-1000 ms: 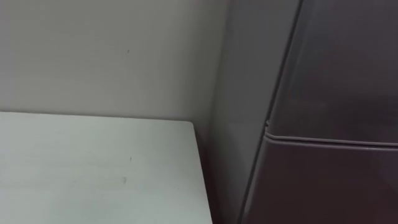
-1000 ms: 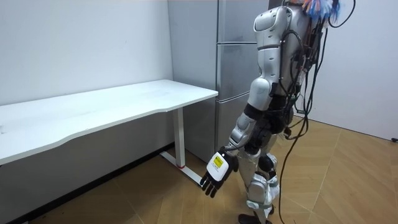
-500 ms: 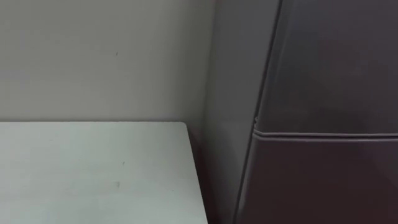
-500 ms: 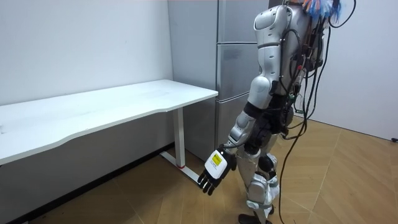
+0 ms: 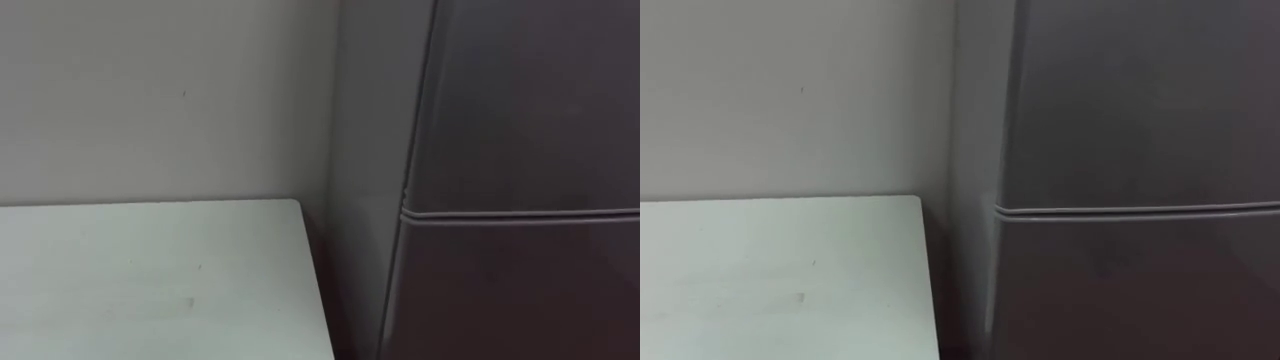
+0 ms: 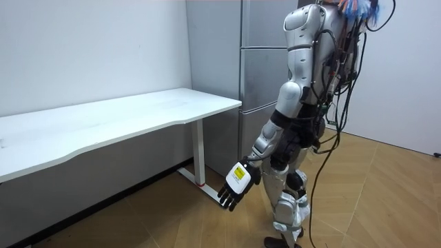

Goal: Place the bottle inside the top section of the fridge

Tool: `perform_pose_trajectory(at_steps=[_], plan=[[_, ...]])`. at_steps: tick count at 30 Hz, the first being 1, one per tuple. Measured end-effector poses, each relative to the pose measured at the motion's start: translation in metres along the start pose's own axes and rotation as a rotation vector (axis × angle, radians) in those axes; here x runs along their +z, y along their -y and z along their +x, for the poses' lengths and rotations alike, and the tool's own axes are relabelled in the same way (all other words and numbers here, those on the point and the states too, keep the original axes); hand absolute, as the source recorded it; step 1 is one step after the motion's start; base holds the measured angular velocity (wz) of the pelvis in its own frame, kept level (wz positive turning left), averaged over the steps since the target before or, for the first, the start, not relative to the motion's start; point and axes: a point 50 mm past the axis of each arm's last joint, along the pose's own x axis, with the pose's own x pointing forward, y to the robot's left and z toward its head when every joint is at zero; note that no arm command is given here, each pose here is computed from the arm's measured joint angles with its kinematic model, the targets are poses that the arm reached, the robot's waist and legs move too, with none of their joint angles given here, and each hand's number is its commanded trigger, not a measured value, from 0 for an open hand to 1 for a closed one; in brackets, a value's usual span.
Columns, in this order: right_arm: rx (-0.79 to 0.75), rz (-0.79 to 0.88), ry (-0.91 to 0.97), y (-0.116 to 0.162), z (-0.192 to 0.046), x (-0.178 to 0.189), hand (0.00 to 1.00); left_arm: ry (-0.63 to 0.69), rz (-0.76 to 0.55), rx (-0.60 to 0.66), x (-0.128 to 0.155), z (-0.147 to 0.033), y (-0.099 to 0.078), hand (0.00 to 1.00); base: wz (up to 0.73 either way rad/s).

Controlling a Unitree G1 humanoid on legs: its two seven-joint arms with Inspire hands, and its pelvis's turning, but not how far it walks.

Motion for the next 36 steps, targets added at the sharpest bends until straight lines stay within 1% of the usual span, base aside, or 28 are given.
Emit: perform_pose_trajectory(at_steps=[2, 4, 8, 11, 13, 15, 17, 19, 22, 24, 31, 36], plan=[[-0.009, -0.013, -0.054, 0.004, -0.001, -0.014, 0.0, -0.006, -0.022, -0.007, 0.0, -0.001, 0.002, 0.0, 0.0], [-0.005, -0.076, -0.09, 0.01, -0.003, -0.029, 0.0, -0.014, -0.028, -0.009, -0.003, -0.001, 0.003, 0.0, 0.0], [-0.004, -0.146, -0.174, 0.023, -0.005, -0.054, 0.0, -0.018, -0.032, -0.011, -0.004, -0.002, 0.004, 0.0, 0.0], [0.044, -0.239, -0.221, 0.026, -0.01, -0.072, 0.0, -0.017, -0.041, -0.014, -0.002, -0.001, 0.005, 0.0, 0.02], [0.114, -0.316, -0.259, 0.027, -0.015, -0.085, 0.0, -0.021, -0.04, -0.026, 0.0, 0.0, 0.008, 0.0, 0.08], [0.176, -0.368, -0.274, 0.026, -0.018, -0.092, 0.0, -0.025, -0.041, -0.037, 0.0, -0.001, 0.012, 0.0, 0.06], [0.263, -0.461, -0.262, 0.022, -0.022, -0.097, 0.0, -0.02, -0.038, -0.048, -0.001, -0.002, 0.015, 0.0, 0.0], [0.396, -0.601, -0.224, 0.013, -0.028, -0.101, 0.0, -0.014, -0.04, -0.05, 0.0, -0.002, 0.016, 0.0, 0.0], [0.524, -0.737, -0.201, 0.005, -0.036, -0.109, 0.0, -0.006, -0.035, -0.053, 0.004, -0.001, 0.017, 0.0, 0.0], [0.576, -0.787, -0.191, -0.002, -0.039, -0.111, 0.0, -0.008, -0.031, -0.052, 0.006, -0.001, 0.019, 0.0, 0.06], [0.684, -0.84, -0.172, -0.019, -0.045, -0.111, 0.0, 0.015, -0.023, -0.047, 0.015, 0.001, 0.019, 0.0, 0.12], [0.719, -0.852, -0.186, -0.021, -0.047, -0.113, 0.0, 0.044, 0.007, -0.044, 0.022, 0.001, 0.021, 0.0, 0.01]])
